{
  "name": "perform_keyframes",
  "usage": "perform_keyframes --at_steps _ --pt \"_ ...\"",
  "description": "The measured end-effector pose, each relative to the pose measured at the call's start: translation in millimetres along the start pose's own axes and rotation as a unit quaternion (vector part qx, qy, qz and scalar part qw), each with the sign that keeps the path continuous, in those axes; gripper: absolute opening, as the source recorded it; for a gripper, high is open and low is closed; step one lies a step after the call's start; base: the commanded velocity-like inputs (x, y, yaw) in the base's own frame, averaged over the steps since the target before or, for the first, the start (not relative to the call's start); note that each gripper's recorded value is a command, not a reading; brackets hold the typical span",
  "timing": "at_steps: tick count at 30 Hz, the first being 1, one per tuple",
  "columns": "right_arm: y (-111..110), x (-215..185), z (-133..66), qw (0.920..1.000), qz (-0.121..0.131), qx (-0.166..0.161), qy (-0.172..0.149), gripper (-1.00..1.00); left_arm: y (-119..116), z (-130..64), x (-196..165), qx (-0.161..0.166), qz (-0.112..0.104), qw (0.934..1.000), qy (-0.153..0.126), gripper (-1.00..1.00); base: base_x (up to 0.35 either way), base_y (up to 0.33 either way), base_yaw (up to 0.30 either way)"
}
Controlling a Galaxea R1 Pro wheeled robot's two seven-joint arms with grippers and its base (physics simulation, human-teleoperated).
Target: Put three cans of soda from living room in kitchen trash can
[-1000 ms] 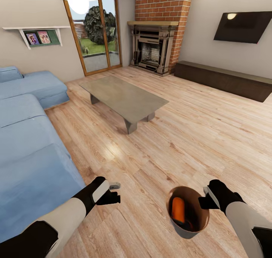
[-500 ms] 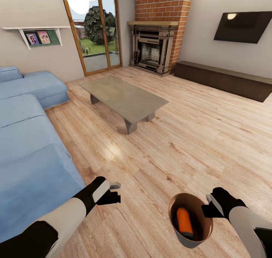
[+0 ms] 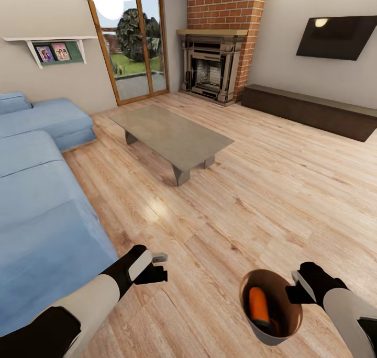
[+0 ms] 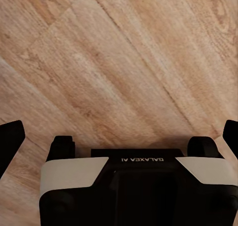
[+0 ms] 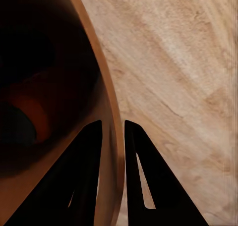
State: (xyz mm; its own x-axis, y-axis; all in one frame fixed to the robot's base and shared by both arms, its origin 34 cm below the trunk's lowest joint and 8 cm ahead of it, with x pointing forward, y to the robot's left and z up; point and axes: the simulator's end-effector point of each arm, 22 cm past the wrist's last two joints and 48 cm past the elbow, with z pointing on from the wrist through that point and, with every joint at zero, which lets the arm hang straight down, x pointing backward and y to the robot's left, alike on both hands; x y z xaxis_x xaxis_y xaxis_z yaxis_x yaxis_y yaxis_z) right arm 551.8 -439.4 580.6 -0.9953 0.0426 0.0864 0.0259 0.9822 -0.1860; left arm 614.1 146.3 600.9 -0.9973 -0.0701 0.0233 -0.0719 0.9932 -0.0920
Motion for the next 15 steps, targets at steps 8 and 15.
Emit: perform_keyframes --at_steps 8,15 --pt "-0.6 -0.3 7.0 0.9997 0.001 -0.004 -0.023 -1.00 -1.2 -0.5 -0.8 0.001 0.000 1.0000 -0.001 1.00 0.000 0.000 0.000" --pt "-9.9 18.2 19.2 0.9998 -0.007 0.004 -0.018 -1.00 -1.8 -0.6 -1.1 0.001 0.001 1.0000 -0.002 1.00 0.000 0.000 0.000"
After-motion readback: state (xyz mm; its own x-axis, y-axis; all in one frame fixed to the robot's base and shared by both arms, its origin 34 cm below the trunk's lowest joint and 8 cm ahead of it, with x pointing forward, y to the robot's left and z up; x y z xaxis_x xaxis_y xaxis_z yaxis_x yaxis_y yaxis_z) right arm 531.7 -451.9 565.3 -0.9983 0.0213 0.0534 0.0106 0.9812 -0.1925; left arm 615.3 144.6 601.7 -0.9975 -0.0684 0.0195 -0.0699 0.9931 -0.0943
